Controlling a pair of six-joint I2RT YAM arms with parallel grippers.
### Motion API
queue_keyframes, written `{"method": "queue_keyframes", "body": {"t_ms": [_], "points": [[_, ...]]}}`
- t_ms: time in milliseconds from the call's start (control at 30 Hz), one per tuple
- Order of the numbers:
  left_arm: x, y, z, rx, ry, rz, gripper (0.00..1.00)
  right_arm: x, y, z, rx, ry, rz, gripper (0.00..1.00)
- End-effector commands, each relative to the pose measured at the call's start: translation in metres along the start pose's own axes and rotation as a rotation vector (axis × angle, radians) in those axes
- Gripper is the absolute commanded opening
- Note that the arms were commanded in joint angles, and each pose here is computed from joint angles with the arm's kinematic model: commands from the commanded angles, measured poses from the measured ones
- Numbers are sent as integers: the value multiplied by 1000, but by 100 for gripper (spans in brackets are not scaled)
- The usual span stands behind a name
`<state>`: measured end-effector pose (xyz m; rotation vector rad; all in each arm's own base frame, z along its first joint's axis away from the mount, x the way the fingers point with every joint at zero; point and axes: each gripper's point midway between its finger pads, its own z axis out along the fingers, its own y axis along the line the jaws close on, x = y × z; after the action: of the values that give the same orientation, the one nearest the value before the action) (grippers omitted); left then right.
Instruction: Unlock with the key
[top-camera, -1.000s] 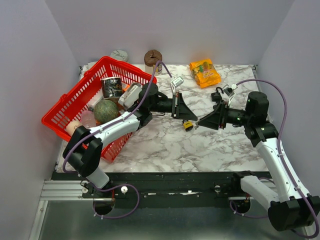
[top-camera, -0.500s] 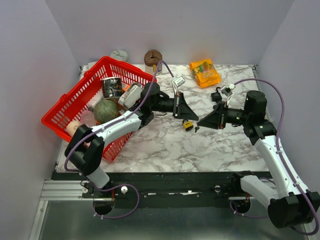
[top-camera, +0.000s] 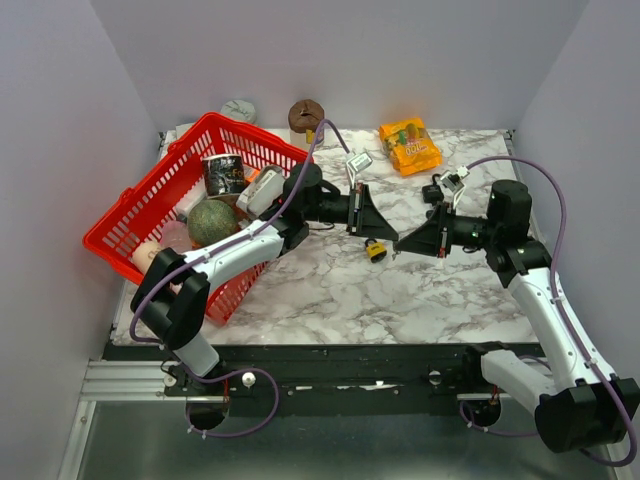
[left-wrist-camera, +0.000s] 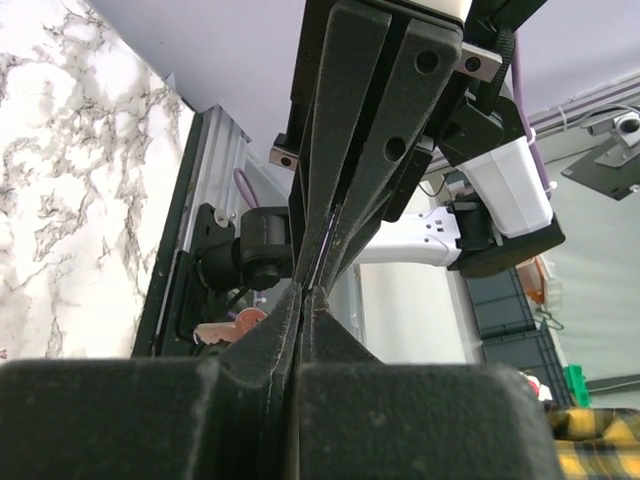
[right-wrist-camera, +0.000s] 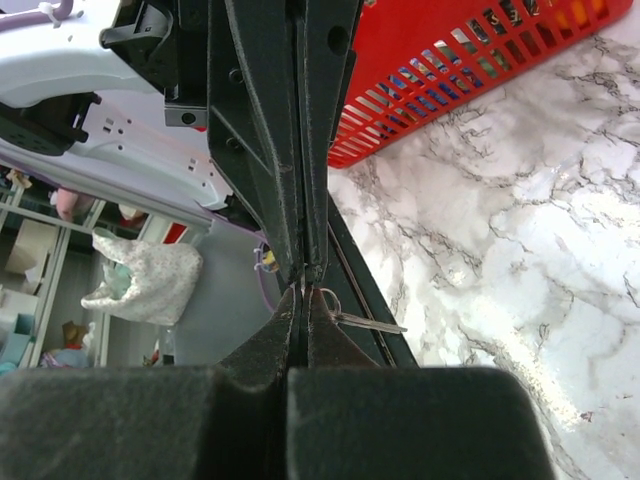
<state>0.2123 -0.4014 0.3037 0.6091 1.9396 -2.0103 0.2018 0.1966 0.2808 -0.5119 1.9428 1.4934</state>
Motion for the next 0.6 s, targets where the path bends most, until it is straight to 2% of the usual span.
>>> {"method": "queue_keyframes", "body": {"t_ms": [0,67,100,167,200,267,300,400,433,567], "points": [[-2,-10,3,10,17,48,39,-8,-8,0,51,-33,-11,1],[0,-5,3,-19,22,51,55,-11,-12,0,80,-49,-11,1],[-3,-5,3,-30,12,57,67,-13,-16,-1,106,-62,-9,1],[-2,-1,0,-66,11,71,82,-18,-19,-2,139,-86,-15,1],[-6,0,1,-85,-5,86,96,-21,-25,-2,178,-106,-13,1],[-8,2,-2,-125,-23,96,99,-25,-33,-5,241,-141,17,1],[-13,2,-2,-141,-37,131,99,-31,-48,-10,335,-187,39,1],[-28,18,-5,-284,-91,146,99,-36,-70,-20,479,-253,99,1],[-32,38,-11,-405,-122,111,99,-38,-72,-23,504,-269,108,1],[-43,62,-14,-605,-162,96,99,-44,-81,-36,610,-326,121,1]]}}
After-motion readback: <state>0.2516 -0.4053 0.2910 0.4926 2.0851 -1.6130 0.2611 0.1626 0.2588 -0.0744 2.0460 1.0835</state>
